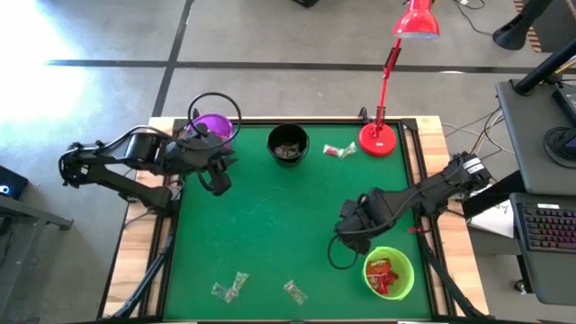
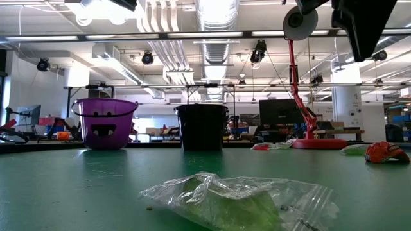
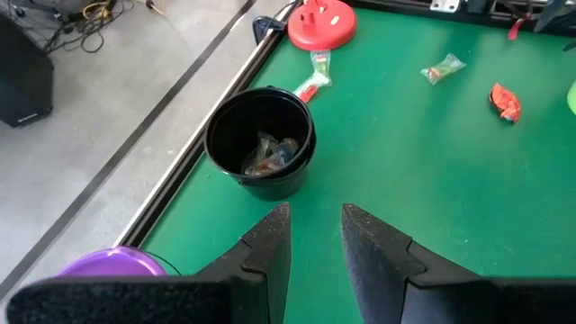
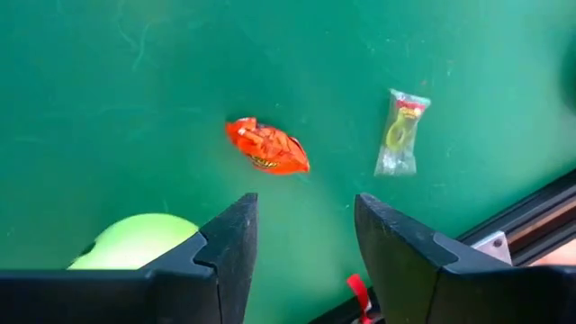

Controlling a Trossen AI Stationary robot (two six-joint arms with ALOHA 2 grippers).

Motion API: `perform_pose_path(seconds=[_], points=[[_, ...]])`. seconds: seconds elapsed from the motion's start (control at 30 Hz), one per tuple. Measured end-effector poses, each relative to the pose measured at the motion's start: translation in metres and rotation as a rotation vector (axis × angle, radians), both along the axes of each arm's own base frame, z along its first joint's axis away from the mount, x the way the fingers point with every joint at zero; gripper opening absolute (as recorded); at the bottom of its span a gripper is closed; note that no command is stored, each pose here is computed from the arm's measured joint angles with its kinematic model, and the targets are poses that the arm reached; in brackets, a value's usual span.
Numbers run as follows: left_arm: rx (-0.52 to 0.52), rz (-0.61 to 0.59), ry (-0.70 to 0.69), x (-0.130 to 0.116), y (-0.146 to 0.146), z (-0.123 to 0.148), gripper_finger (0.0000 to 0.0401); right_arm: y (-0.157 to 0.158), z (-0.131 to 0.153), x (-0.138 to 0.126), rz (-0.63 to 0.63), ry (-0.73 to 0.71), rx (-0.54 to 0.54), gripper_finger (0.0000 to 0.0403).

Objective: Sort candy
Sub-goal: Put the orange chocolate bar into the purple bucket

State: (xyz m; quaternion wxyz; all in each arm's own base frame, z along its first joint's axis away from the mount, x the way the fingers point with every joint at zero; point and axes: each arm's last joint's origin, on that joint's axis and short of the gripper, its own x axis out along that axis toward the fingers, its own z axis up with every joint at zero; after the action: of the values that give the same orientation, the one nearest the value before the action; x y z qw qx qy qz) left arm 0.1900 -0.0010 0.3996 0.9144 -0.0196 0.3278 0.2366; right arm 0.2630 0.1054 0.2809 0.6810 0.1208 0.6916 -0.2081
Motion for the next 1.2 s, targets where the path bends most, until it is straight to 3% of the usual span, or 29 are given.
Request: perform_pose_path(seconds=[0.17, 0.4, 0.6, 0.8, 0.9, 1.0, 1.2], points=[[0.001, 0.0, 0.002, 0.0, 0.0, 0.0, 0.0084, -0.008, -0.004, 0.002, 0.043, -0.008, -0.09, 0.0174], [0.0, 0.002, 0.006, 0.001, 0.0, -0.001, 0.0084, -0.032, -0.025, 0.0, 0.082, 0.101, -0.097, 0.018], [0.002, 0.001, 0.032, -0.001, 0.0, -0.003, 0.0084, -0.049, -0.05, -0.001, 0.278, 0.17, -0.035, 0.0179], [0.003, 0.003, 0.066, -0.004, 0.0, -0.005, 0.0084, -0.05, -0.066, 0.008, 0.435, 0.069, -0.004, 0.0164], [0.003, 0.002, 0.069, -0.004, 0.0, -0.006, 0.0084, -0.047, -0.072, 0.01, 0.529, 0.023, 0.085, 0.0156], [0.002, 0.002, 0.069, -0.004, 0.0, -0.006, 0.0084, -0.045, -0.08, 0.009, 0.582, 0.013, 0.163, 0.0151], [0.001, 0.002, 0.07, -0.004, 0.0, -0.006, 0.0084, -0.045, -0.096, 0.003, 0.621, 0.017, 0.205, 0.0154]])
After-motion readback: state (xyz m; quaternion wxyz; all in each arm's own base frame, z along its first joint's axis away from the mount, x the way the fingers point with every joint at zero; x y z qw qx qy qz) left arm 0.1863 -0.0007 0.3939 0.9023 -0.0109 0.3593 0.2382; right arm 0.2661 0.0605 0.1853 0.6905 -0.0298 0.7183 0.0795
